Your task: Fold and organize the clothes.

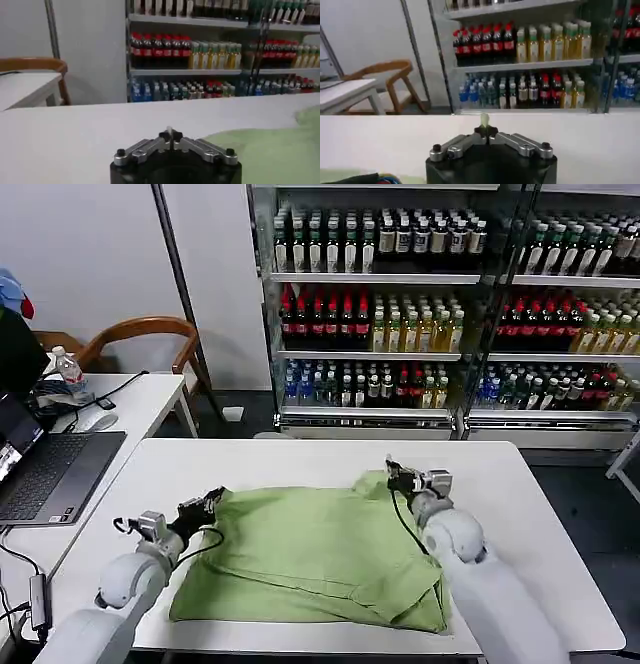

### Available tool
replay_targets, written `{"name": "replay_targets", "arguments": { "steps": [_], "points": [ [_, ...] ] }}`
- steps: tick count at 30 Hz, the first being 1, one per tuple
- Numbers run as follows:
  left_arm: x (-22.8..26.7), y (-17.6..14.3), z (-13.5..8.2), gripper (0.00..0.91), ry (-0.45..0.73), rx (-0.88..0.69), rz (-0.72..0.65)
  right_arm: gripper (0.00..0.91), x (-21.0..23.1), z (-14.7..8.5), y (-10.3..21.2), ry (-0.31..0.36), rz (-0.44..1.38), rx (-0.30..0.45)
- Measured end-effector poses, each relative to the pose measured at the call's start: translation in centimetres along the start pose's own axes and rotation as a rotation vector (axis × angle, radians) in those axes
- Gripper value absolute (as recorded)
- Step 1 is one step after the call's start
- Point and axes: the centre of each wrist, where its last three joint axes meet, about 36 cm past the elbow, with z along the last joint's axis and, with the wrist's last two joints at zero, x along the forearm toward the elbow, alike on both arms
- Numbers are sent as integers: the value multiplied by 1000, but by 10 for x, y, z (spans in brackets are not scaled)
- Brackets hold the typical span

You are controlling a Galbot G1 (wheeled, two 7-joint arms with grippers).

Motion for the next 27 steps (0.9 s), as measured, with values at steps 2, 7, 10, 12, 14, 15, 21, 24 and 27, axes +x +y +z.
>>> {"name": "replay_targets", "arguments": {
  "steps": [2, 7, 10, 12, 14, 15, 21, 24, 27],
  "points": [
    [7, 0, 2, 50, -5, 2, -2, 0, 14, 4, 2, -7, -6, 6],
    [25, 0, 7, 50, -17, 11, -14, 0, 46, 12, 4, -23, -13, 20],
    [35, 0, 11, 50, -25, 19, -21, 0, 61, 16, 7, -30, -19, 16],
    [41, -1, 15, 50, -25, 24, -25, 0, 70, 18, 9, -35, -20, 14],
    [47, -3, 17, 50, -26, 28, -27, 0, 79, 20, 10, -39, -21, 14],
    [50, -3, 18, 50, -27, 28, -28, 0, 84, 21, 11, -42, -22, 12],
    [66, -7, 22, 50, -36, 27, -29, 0, 113, 26, 14, -53, -22, 10],
    [72, -13, 25, 50, -38, 27, -20, 0, 127, 28, 15, -53, -13, 14],
    [75, -16, 27, 50, -42, 24, -15, 0, 141, 31, 17, -49, -3, 13]
  ]
}}
